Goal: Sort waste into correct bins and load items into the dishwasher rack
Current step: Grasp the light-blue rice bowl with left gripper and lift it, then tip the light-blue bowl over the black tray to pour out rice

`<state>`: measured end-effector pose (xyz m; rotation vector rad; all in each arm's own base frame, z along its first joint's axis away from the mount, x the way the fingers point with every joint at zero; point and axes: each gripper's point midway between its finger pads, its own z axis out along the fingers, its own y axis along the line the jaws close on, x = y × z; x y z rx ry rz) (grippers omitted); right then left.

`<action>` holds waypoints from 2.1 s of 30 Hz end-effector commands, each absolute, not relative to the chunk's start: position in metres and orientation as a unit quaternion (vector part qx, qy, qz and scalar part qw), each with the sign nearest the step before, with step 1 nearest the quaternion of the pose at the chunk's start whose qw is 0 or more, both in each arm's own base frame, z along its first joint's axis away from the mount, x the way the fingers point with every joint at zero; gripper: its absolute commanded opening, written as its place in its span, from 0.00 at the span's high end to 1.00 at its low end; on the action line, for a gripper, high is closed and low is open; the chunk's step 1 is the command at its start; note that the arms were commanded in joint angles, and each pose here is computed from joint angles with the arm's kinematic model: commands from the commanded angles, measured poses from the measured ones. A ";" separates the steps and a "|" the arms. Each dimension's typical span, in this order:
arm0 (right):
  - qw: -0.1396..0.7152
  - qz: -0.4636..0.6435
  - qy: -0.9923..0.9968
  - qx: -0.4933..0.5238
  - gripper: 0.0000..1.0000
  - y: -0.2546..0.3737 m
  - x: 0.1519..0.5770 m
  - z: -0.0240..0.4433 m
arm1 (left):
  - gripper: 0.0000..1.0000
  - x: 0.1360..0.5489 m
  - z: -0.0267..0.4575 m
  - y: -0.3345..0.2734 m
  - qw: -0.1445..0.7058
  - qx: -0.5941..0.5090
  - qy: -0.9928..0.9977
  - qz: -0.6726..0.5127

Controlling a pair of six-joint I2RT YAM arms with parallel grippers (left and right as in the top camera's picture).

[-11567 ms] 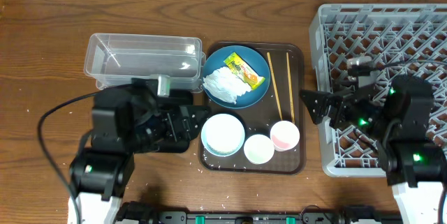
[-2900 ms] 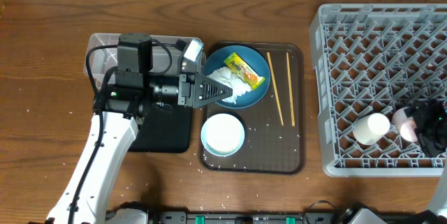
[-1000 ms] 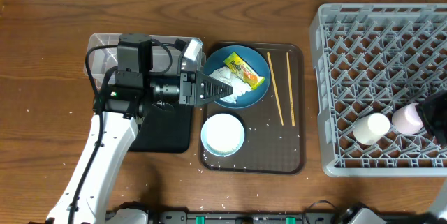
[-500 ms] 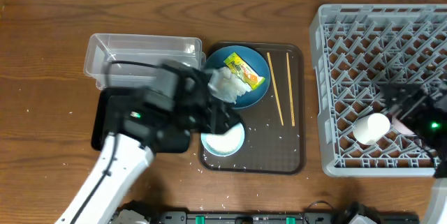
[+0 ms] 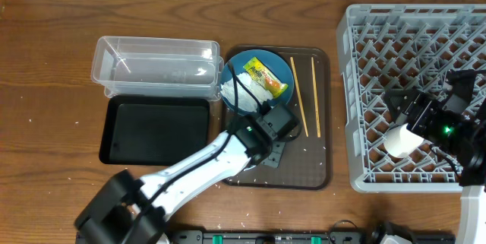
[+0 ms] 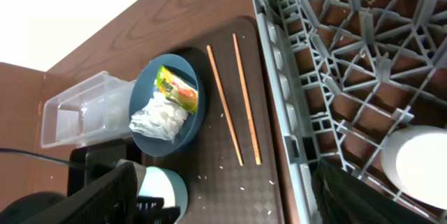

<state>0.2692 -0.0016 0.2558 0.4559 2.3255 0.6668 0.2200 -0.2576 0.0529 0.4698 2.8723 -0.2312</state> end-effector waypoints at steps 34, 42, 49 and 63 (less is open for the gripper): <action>0.327 0.245 0.895 0.179 0.21 -0.003 0.267 0.252 | 0.94 0.262 0.168 -0.149 0.090 -0.012 0.903 -0.421; 0.325 0.245 0.895 0.180 0.21 -0.003 0.267 0.252 | 0.94 0.277 0.193 -0.086 0.177 -0.050 0.754 -0.631; 0.321 0.246 0.896 0.181 0.21 -0.002 0.265 0.250 | 0.94 0.287 0.158 -0.055 0.154 -0.149 0.710 -0.671; 0.320 0.247 0.896 0.182 0.21 -0.002 0.265 0.250 | 0.94 0.290 0.146 -0.053 0.157 -0.147 0.710 -0.670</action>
